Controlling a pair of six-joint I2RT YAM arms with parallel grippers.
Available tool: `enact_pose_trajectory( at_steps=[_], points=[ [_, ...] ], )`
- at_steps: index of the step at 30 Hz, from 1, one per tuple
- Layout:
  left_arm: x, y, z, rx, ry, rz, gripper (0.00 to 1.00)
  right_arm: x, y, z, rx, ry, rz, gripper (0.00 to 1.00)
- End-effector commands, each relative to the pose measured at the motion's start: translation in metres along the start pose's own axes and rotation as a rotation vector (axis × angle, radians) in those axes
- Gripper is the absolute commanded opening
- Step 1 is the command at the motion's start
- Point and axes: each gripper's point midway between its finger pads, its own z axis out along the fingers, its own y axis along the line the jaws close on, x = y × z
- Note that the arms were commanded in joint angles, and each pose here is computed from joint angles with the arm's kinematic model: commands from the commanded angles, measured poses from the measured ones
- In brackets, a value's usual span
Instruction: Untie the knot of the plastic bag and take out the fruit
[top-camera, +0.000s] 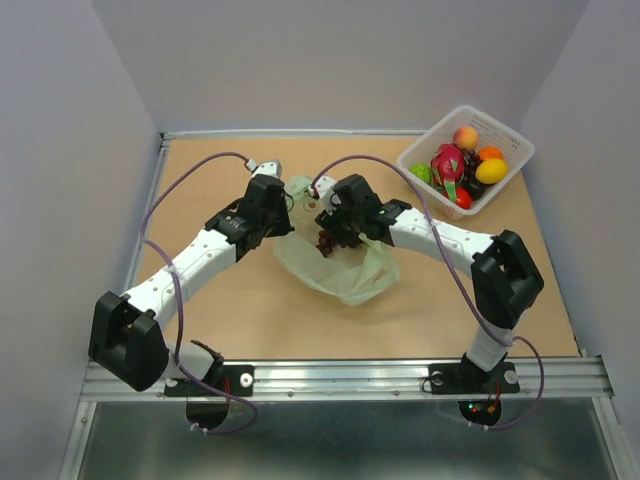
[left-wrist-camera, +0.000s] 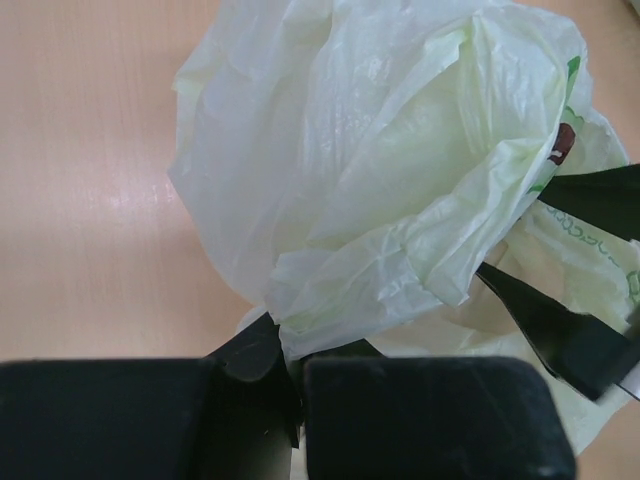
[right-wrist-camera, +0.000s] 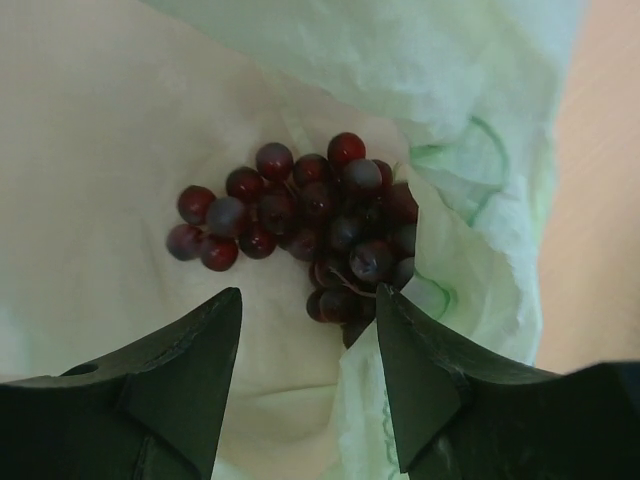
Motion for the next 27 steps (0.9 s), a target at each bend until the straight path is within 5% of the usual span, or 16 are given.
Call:
enact_pose_trajectory(
  at_steps=[1, 5, 18, 21, 25, 27],
  points=[
    [-0.017, -0.009, -0.012, 0.036, -0.041, -0.007, 0.06, 0.022, -0.019, 0.022, 0.109, 0.088, -0.086, 0.64],
    [-0.013, -0.01, -0.014, 0.05, -0.031, -0.018, 0.06, 0.022, -0.043, 0.032, 0.242, 0.082, -0.143, 0.82],
    [0.002, -0.004, -0.013, 0.042, -0.004, -0.025, 0.06, 0.066, -0.036, 0.08, 0.227, 0.194, -0.177, 0.82],
    [0.004, -0.003, -0.01, 0.038, 0.006, -0.018, 0.06, 0.068, -0.031, 0.084, 0.206, 0.191, -0.159, 0.69],
    [0.007, -0.002, -0.006, 0.03, 0.017, -0.01, 0.06, 0.061, -0.026, 0.079, 0.178, 0.16, -0.128, 0.16],
    [0.006, -0.002, -0.005, 0.03, 0.016, -0.006, 0.06, 0.055, -0.021, 0.075, 0.15, 0.139, -0.114, 0.12]
  ],
)
